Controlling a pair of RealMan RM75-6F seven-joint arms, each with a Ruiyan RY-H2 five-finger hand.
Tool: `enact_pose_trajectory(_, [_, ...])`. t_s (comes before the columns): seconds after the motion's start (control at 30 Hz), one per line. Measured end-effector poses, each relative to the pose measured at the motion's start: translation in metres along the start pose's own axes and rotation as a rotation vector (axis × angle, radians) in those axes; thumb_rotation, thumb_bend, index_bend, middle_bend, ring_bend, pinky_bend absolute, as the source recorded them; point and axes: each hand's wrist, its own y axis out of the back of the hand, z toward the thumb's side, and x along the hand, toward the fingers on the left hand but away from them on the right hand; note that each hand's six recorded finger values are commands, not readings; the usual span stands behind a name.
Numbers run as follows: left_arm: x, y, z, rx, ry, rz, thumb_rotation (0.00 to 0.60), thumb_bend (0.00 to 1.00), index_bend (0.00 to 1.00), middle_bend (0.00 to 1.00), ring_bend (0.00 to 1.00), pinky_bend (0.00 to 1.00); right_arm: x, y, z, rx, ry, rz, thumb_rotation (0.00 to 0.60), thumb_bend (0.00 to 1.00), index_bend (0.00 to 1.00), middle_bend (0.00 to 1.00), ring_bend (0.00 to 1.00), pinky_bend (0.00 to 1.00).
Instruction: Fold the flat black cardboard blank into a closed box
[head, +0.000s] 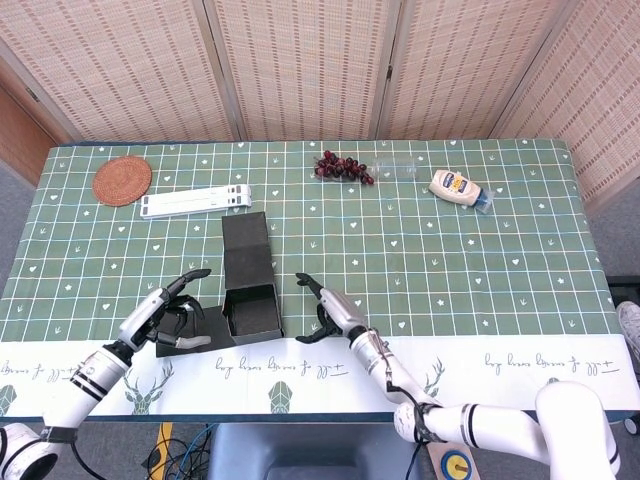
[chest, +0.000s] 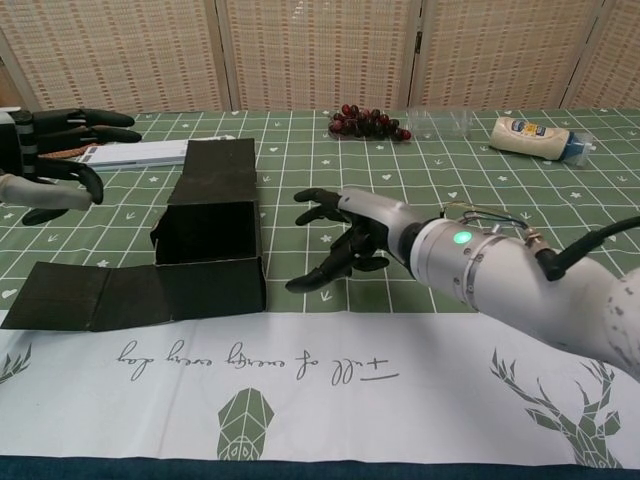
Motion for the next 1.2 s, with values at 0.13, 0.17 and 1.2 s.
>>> enact_pose_trajectory(0.13, [-0.001,0.001,0.0,-0.002,-0.002,-0.002,0.6,0.11,0.13,0.09,0.46,0.77,-0.009,-0.01,0.005,-0.012,0.001,-0.005,0.6,0.0,0.0,0.1,0.78,1.0])
enact_pose_trajectory(0.17, [-0.001,0.001,0.0,-0.003,-0.002,-0.002,0.6,0.11,0.13,0.09,0.46,0.77,-0.011,-0.012,0.006,-0.019,0.001,-0.007,0.6,0.0,0.0,0.1,0.78,1.0])
enact_pose_trajectory(1.2, [-0.018,0.025,0.0,-0.024,-0.026,0.084,0.6,0.11,0.15,0.09,0.47,0.77,-0.061,-0.053,0.031,-0.065,0.03,-0.123,0.6,0.32,0.3,0.38,0.83,1.0])
